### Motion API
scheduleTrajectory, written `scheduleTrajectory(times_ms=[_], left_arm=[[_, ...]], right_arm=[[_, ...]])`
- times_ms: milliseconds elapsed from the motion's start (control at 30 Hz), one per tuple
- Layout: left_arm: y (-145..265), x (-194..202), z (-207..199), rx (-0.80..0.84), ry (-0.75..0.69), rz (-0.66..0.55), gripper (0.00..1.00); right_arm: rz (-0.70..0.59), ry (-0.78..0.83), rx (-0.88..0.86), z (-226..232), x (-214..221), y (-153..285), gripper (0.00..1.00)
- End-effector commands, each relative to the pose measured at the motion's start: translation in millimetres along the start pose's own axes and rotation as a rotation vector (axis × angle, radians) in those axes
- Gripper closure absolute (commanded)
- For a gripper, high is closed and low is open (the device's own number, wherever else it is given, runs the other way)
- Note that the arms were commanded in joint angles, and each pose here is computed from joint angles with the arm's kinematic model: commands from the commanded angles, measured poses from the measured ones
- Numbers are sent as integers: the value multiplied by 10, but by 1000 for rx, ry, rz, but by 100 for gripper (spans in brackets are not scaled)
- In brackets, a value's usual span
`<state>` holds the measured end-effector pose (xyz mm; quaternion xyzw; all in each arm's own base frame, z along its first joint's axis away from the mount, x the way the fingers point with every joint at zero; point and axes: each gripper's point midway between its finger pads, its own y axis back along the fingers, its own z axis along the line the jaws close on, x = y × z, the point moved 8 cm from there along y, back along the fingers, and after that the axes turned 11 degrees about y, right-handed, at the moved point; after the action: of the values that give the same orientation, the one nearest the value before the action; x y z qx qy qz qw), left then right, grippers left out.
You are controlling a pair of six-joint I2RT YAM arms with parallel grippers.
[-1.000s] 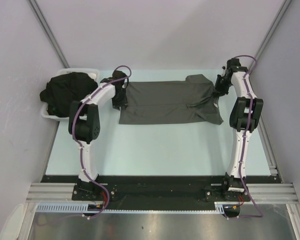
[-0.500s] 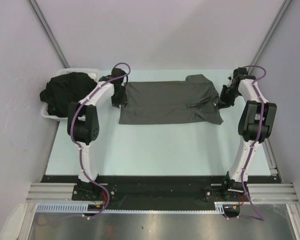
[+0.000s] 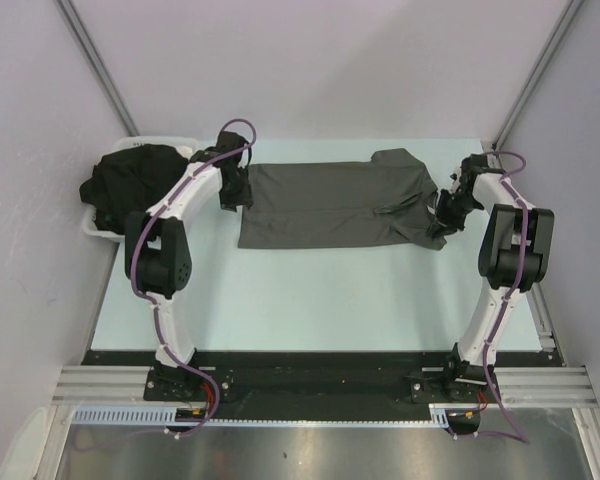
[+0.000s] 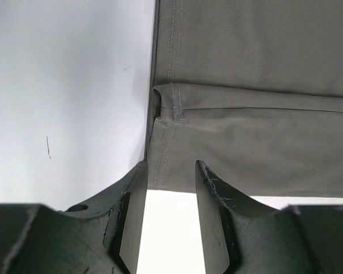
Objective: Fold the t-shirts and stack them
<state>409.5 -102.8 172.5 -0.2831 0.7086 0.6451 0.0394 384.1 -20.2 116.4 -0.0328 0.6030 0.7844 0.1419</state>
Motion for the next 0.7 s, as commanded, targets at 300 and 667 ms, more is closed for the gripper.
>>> scheduleTrajectory(times_ms=[300,667], left_arm=[[195,-27,3,47,15,-28,55],[196,-13,11,47,10,-21,55]], right_arm=[[-106,47,25,-5,-141,273,73],[-97,32,46,-140,-165,188,73]])
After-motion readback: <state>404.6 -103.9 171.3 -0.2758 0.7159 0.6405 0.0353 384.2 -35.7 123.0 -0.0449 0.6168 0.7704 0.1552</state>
